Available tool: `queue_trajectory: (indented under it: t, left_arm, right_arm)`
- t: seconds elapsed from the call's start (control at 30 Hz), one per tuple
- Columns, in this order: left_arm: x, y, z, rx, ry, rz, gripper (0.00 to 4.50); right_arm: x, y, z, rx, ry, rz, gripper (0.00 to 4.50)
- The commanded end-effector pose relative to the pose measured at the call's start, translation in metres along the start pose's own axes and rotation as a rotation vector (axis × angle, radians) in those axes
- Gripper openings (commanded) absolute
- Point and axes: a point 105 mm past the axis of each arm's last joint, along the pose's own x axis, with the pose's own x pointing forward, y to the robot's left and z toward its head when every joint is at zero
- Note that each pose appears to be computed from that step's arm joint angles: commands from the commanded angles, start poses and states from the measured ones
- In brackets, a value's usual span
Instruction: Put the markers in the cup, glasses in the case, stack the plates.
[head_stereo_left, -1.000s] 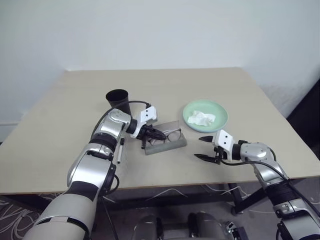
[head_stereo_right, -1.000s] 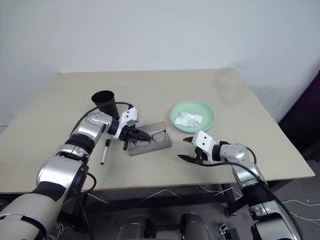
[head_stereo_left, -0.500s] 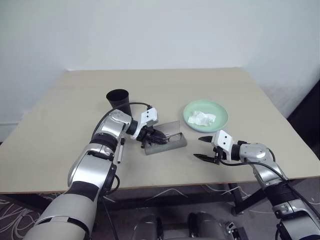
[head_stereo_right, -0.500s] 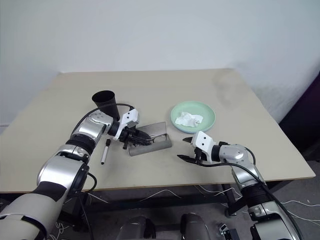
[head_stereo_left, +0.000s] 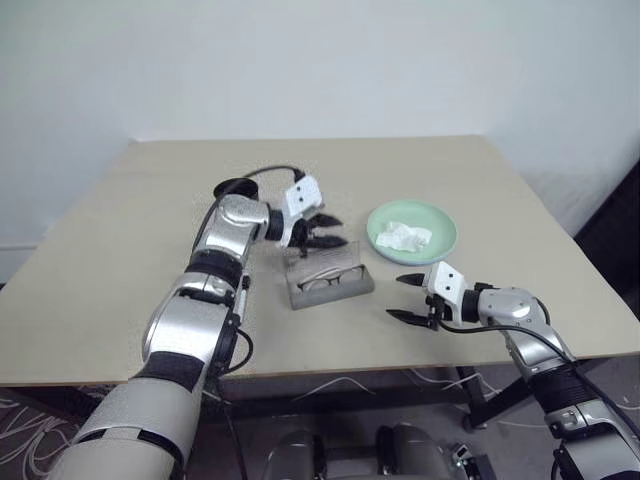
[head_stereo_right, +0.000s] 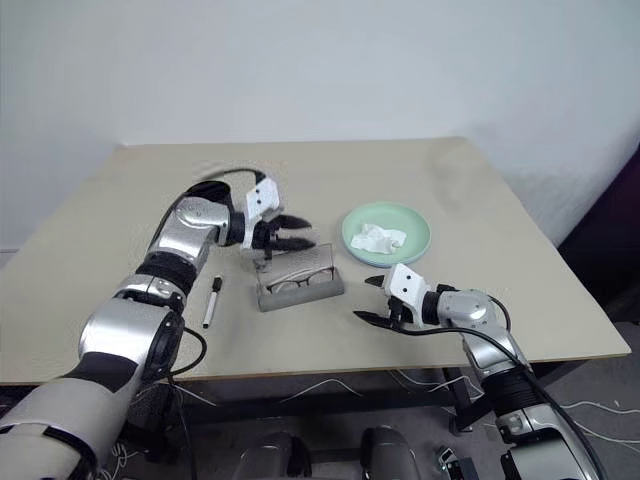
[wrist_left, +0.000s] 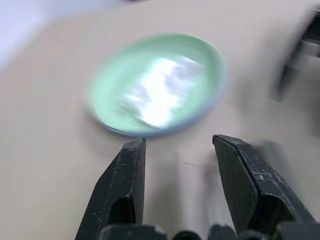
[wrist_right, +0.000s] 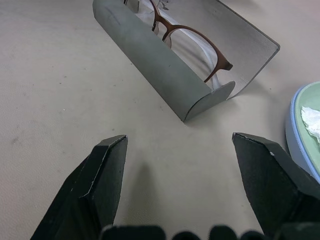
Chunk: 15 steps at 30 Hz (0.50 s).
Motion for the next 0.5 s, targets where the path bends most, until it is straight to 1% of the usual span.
queue_trajectory:
  t: [0.03, 0.13, 0.17, 0.27, 0.43, 0.5]
  left_arm:
    - [-0.011, 0.023, 0.003, 0.103, 0.044, 0.150, 1.29]
    - [-0.012, 0.027, -0.007, 0.145, 0.114, 0.205, 0.26]
    - [-0.012, 0.028, -0.011, 0.157, 0.138, 0.215, 0.02]
    - [-0.011, 0.025, -0.022, 0.181, 0.188, 0.215, 0.02]
    - [-0.010, 0.023, -0.024, 0.156, 0.180, 0.210, 0.02]
    - [-0.009, 0.018, -0.027, 0.149, 0.181, 0.179, 0.02]
  right_arm:
    - [-0.001, -0.007, 0.015, -0.052, -0.033, -0.014, 3.64]
    - [-0.001, -0.006, 0.016, -0.051, -0.033, -0.014, 3.64]
    - [-0.001, -0.006, 0.015, -0.050, -0.033, -0.014, 3.64]
    - [-0.001, -0.004, 0.015, -0.048, -0.034, -0.015, 3.64]
    - [-0.001, -0.004, 0.020, -0.054, -0.049, -0.020, 3.64]
    - [-0.001, -0.005, 0.020, -0.056, -0.048, -0.023, 3.64]
